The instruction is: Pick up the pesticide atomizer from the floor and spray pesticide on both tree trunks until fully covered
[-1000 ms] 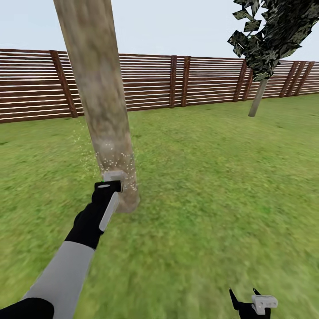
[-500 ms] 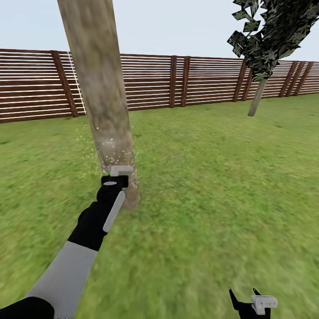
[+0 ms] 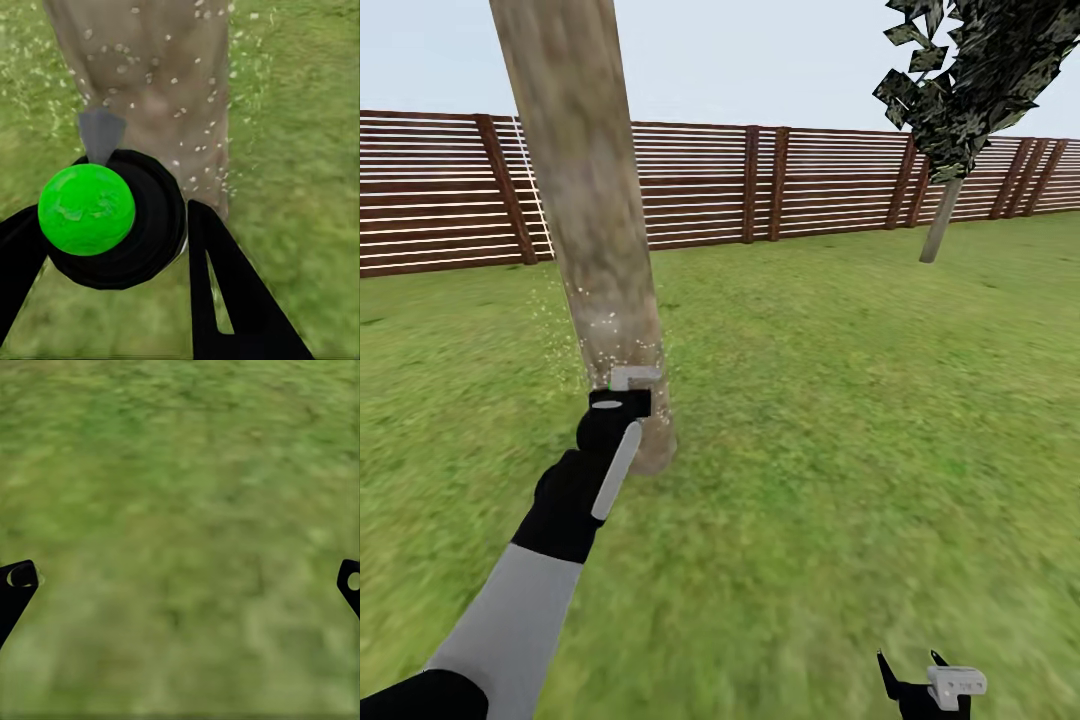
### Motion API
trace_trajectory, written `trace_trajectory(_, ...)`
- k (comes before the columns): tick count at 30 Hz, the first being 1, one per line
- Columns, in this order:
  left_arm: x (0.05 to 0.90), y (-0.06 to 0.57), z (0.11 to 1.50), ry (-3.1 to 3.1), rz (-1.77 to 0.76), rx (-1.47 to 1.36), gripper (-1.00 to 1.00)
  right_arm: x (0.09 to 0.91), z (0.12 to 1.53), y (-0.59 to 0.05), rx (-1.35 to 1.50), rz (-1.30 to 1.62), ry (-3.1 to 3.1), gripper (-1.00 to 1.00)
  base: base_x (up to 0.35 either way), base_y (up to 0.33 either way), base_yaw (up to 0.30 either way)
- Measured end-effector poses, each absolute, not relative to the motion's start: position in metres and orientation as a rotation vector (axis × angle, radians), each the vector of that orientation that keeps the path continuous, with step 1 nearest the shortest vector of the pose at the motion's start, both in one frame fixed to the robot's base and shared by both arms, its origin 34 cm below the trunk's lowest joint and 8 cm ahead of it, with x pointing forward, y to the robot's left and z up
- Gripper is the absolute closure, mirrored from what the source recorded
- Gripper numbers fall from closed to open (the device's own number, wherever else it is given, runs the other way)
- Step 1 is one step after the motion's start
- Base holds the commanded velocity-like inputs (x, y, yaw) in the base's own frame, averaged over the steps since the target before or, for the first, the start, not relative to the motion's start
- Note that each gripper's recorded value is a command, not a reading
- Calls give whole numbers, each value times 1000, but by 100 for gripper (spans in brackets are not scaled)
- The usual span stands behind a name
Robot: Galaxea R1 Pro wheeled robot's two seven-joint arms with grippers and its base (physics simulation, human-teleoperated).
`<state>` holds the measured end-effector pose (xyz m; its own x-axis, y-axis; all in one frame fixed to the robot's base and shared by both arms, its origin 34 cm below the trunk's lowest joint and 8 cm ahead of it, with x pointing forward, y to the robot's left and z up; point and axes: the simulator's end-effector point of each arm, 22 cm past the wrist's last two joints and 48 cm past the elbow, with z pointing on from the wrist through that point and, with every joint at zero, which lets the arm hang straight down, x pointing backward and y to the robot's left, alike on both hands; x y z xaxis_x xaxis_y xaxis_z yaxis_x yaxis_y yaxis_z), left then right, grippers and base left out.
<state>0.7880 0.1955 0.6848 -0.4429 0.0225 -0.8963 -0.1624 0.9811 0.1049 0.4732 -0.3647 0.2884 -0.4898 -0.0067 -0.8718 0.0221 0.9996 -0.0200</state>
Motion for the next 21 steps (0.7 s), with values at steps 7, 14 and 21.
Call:
trace_trajectory(7,737,279,580,2158,375,-121,100,473,288,-365,11,-34,2083,-100,-35,0,0)
trace_trajectory(14,682,268,485,2306,312,-89,100,473,288,-364,10,-33,2084,-100,-318,0,0)
trace_trajectory(21,616,216,351,2392,-230,499,100,475,289,-362,-3,-28,2082,-100,-51,0,0)
